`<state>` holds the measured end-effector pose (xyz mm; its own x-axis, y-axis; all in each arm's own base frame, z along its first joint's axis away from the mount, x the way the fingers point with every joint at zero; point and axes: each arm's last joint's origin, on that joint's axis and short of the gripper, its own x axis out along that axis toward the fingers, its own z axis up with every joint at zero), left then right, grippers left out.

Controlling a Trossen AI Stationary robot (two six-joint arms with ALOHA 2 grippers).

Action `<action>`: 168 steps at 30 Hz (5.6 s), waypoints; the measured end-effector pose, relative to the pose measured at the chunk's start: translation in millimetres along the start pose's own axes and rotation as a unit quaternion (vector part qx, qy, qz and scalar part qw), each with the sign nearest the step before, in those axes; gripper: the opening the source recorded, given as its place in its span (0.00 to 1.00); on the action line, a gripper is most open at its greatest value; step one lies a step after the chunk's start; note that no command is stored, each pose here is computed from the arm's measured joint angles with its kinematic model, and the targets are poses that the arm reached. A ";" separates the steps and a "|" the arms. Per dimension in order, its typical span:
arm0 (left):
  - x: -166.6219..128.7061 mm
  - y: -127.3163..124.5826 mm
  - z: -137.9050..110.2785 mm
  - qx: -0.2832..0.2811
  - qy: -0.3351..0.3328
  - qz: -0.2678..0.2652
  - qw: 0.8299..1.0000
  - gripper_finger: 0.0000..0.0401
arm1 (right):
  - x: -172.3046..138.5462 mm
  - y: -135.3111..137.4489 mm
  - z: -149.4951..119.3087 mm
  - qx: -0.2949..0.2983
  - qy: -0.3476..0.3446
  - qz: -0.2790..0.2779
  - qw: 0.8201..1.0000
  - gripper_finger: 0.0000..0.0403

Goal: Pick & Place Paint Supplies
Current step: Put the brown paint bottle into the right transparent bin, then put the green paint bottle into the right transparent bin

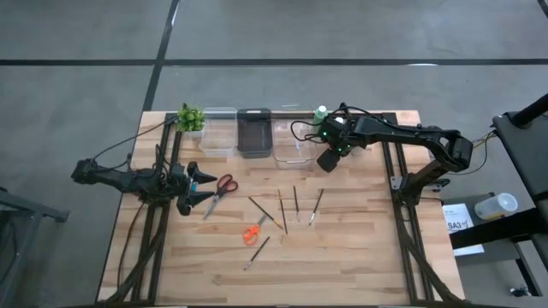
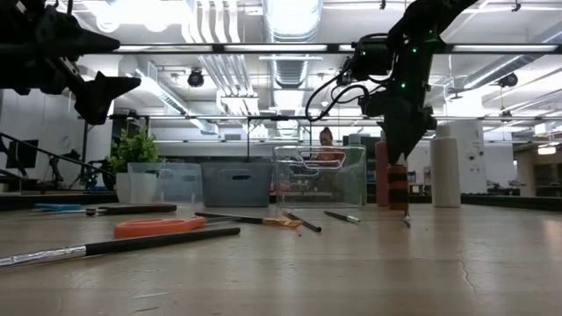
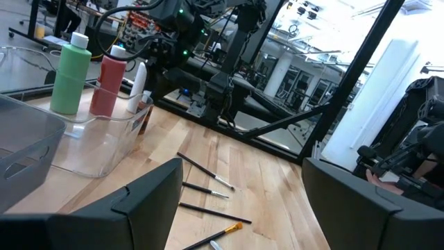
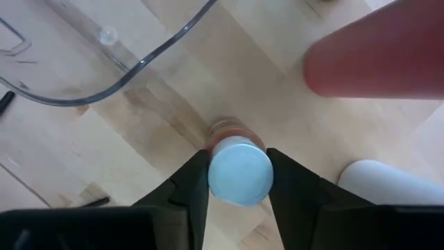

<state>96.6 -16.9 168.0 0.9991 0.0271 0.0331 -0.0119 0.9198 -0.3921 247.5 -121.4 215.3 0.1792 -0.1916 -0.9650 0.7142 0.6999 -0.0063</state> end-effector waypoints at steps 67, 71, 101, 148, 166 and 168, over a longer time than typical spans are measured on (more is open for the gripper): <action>0.0 0.0 0.0 0.000 0.000 0.000 1.000 0.75 | 16.0 11.2 220.5 -0.067 -0.051 0.038 0.996 0.28; 0.0 0.0 0.0 0.000 0.000 0.000 1.000 0.75 | 26.6 11.0 221.8 -0.066 -0.044 0.036 0.996 0.28; 0.0 0.0 0.0 0.000 0.000 0.000 1.000 0.75 | 44.2 9.9 217.7 -0.061 -0.023 0.032 0.997 0.43; 0.0 0.0 0.0 0.000 0.000 0.000 1.000 0.76 | -81.2 -57.7 178.3 -0.005 -0.008 -0.059 0.998 0.66; 0.0 0.0 0.0 0.000 0.000 0.000 1.000 0.76 | -65.5 -74.0 136.7 0.024 -0.051 -0.040 0.998 0.61; 0.0 0.0 0.0 0.000 0.000 0.000 1.000 0.76 | -62.0 -74.1 134.3 0.026 -0.062 -0.030 0.997 0.61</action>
<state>96.6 -16.9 168.1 0.9991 0.0272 0.0335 -0.0119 0.9198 -0.3922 274.3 -253.8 310.8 0.2149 -0.3185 -0.9233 0.7602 0.6480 -0.0466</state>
